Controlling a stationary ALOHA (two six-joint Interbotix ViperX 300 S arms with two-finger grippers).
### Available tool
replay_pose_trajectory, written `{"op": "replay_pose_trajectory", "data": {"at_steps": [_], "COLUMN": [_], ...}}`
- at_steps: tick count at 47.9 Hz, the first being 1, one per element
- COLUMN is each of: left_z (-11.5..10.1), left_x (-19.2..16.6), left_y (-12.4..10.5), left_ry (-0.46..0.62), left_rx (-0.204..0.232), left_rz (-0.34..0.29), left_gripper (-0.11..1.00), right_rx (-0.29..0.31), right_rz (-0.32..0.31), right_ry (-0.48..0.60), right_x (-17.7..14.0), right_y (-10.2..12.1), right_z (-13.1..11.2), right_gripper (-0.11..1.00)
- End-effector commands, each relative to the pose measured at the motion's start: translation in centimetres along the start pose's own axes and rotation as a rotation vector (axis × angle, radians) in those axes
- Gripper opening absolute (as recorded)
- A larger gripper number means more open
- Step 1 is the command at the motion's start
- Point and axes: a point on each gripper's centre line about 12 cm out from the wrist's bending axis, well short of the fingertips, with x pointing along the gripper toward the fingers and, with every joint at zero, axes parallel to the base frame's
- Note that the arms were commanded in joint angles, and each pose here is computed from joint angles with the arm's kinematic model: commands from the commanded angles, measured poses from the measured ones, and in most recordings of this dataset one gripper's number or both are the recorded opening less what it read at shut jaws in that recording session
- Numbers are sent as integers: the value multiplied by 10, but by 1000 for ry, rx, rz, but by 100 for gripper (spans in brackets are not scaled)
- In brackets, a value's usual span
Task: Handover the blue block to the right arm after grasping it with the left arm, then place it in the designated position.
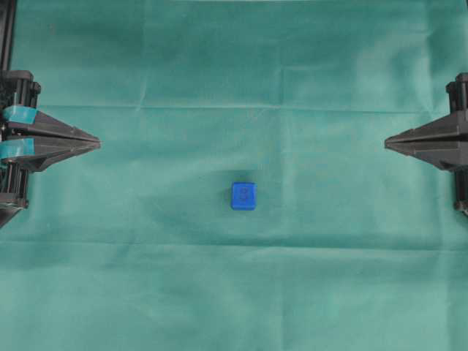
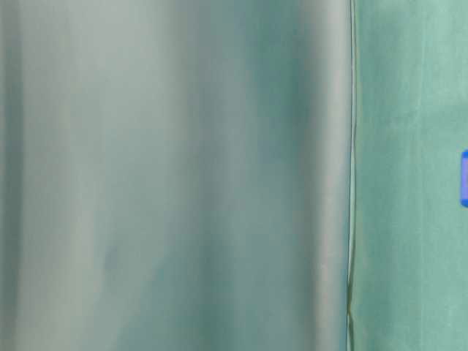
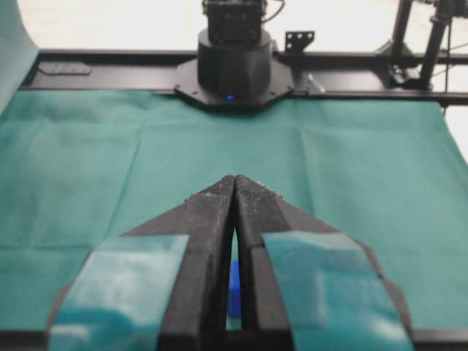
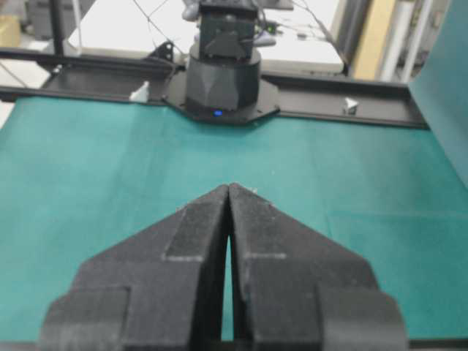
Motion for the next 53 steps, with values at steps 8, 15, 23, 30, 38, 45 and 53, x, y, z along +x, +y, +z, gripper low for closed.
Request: {"op": "replay_pose_trajectory", "data": {"at_steps": [8,15,23,30,38,45,53], "left_z": [11,11,11,10,13,18,30], "left_x": [3,3,3,3,4,10,30], "left_y": [0,1,0,0,0,0,1], "left_ry": [-21,-20,-11,3,3,2,14], "left_rx": [9,11,9,6,6,6,6], "left_rz": [1,2,1,0,1,1,2], "left_gripper": [10,44,88,99,99,99,99], "right_rx": [31,55,78,78,78,78,73], "right_rz": [1,-7,-26,-35,-36,-37,-36], "right_ry": [-29,-28,-31,-29,-21,-20,-24], "right_x": [1,1,2,2,2,2,3], "right_y": [1,-1,-5,-7,-7,-7,-7], "right_z": [11,11,11,11,10,10,12], "right_gripper": [0,15,62,93,93,93,93]}}
